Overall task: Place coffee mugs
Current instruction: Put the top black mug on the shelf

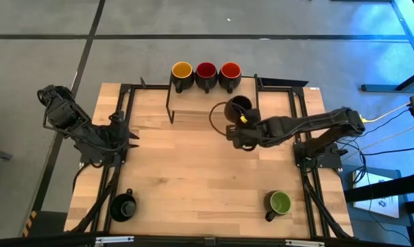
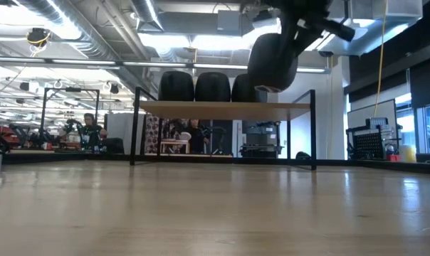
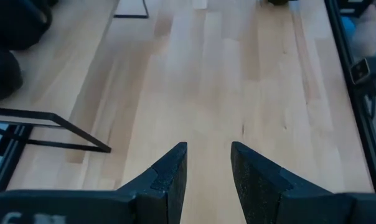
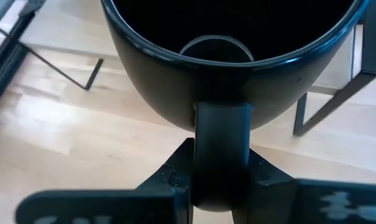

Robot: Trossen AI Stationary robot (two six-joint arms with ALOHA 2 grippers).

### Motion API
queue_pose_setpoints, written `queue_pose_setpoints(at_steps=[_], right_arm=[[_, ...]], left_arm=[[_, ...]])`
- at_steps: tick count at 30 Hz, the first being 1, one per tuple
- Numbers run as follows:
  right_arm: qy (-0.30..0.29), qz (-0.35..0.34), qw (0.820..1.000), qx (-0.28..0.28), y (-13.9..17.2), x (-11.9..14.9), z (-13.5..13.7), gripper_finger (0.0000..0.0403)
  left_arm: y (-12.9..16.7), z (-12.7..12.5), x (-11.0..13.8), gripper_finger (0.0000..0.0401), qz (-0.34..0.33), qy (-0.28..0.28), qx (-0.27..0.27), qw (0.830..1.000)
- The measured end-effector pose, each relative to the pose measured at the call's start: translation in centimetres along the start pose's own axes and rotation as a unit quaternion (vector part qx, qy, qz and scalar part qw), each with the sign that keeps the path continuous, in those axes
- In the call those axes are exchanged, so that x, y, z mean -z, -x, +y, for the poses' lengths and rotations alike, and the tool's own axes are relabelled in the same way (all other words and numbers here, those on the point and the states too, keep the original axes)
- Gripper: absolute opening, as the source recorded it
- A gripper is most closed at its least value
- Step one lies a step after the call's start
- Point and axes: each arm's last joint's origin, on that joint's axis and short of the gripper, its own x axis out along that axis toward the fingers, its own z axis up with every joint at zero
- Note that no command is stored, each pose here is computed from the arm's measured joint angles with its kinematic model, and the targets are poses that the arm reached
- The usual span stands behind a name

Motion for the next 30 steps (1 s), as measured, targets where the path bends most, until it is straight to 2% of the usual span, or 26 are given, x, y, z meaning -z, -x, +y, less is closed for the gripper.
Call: queue_pose_setpoints(at_steps=[13,30], right_arm=[[-0.014,0.034,0.999,-0.003,-3.1,-2.9,-0.2,0.0045],[-0.03,0.08,0.996,-0.002,-4.4,-5.6,0.5,0.0045]], left_arm=[[0.0,0.1,-0.1,0.0119,-0.01,0.024,-0.013,1.0],[0.0,0.1,-0.1,0.0119,-0.013,0.022,-0.016,1.0]])
